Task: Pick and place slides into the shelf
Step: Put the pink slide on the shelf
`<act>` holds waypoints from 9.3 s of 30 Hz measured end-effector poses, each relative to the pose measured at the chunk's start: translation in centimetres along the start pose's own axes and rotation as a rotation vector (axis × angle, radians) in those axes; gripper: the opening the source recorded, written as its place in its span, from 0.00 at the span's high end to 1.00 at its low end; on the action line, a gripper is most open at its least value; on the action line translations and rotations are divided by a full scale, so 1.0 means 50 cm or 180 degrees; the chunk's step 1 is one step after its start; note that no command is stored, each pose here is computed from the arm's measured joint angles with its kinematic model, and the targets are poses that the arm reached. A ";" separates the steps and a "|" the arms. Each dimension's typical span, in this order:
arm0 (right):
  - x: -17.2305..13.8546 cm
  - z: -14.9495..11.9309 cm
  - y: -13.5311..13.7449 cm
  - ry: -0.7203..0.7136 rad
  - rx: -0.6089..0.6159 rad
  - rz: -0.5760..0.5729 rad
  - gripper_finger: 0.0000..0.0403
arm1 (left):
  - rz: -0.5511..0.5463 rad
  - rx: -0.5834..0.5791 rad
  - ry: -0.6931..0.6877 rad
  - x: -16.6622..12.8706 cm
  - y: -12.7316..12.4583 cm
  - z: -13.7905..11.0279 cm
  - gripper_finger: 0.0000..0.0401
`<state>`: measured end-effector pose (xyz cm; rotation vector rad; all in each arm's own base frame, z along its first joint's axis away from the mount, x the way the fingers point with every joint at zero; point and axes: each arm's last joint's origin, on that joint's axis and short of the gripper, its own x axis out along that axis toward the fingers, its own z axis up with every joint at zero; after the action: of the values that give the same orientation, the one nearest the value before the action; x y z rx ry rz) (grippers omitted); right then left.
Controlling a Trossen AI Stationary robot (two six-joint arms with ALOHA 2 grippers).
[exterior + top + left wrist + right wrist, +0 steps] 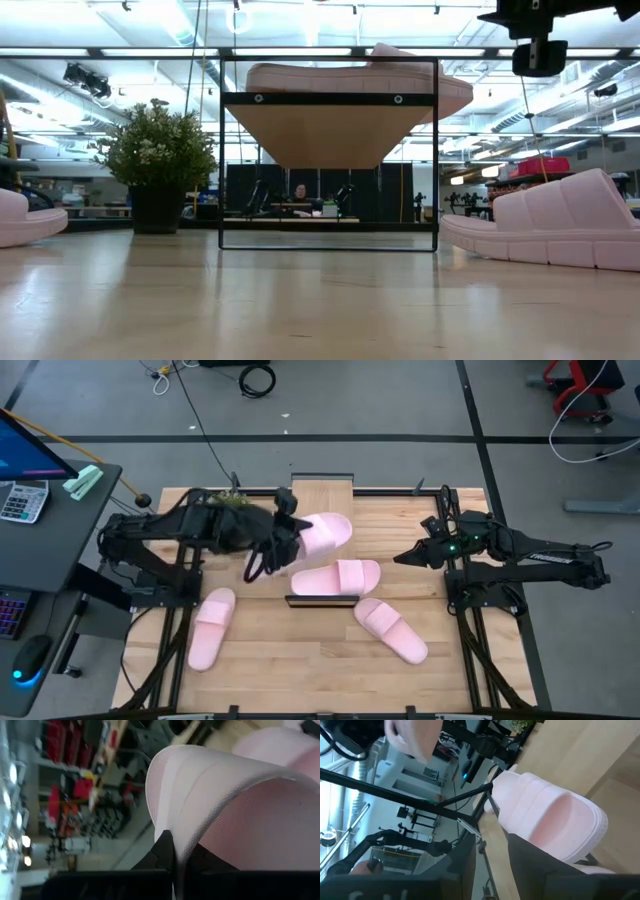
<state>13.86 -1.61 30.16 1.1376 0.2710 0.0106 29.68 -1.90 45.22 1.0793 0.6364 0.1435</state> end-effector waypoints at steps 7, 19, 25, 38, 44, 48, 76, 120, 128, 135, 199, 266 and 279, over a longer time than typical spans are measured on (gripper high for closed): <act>0.000 0.001 0.001 -0.0029 0.0068 0.0014 0.70 | -0.0043 0.0182 -0.0078 0.044 0.027 -0.034 0.97; -0.001 0.007 0.012 -0.0122 0.0081 0.0187 0.70 | -0.0242 0.0478 -0.0232 0.194 0.028 -0.071 0.97; -0.002 0.010 0.019 -0.0167 0.0080 0.0291 0.70 | -0.0304 0.0515 -0.0222 0.260 0.026 -0.101 0.97; -0.005 0.012 0.021 -0.0313 0.0100 0.0290 0.70 | -0.0445 0.0379 -0.0211 0.334 -0.009 -0.101 0.97; -0.013 0.011 0.023 -0.0339 0.0093 0.0313 0.70 | -0.0227 0.0317 -0.0334 0.330 -0.008 -0.071 0.97; -0.017 0.010 0.024 -0.0349 0.0087 0.0332 0.70 | -0.0103 0.0296 -0.0338 0.327 -0.005 -0.061 0.97; -0.018 0.012 0.013 -0.0382 0.0081 0.0155 0.70 | 0.1303 -0.0843 -0.1540 0.194 0.127 -0.018 0.97; -0.024 0.032 0.003 -0.0842 0.0269 -0.0033 0.70 | 0.1586 -0.0585 -0.1354 0.177 -0.098 -0.157 0.97; -0.024 0.035 0.002 -0.0967 0.0352 -0.0081 0.70 | 0.1269 0.0049 -0.1127 0.201 -0.105 -0.196 0.97; -0.016 0.037 -0.003 -0.0982 0.0395 -0.0151 0.70 | 0.1077 0.0298 -0.1180 0.230 -0.119 -0.208 0.97; 0.006 0.040 -0.013 -0.0826 0.0448 -0.0256 0.70 | 0.0213 0.0274 -0.1237 0.326 -0.205 -0.201 0.97; 0.006 0.040 -0.013 -0.0827 0.0450 -0.0257 0.70 | 0.0106 -0.0001 -0.1173 0.347 -0.222 -0.205 0.91; 0.006 0.040 -0.013 -0.0829 0.0453 -0.0258 0.70 | 0.0010 -0.0007 -0.1209 0.364 -0.240 -0.200 0.93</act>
<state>14.52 -3.64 30.29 1.2538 0.0863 -0.2304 36.69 7.51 24.32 1.0696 0.2926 -0.0585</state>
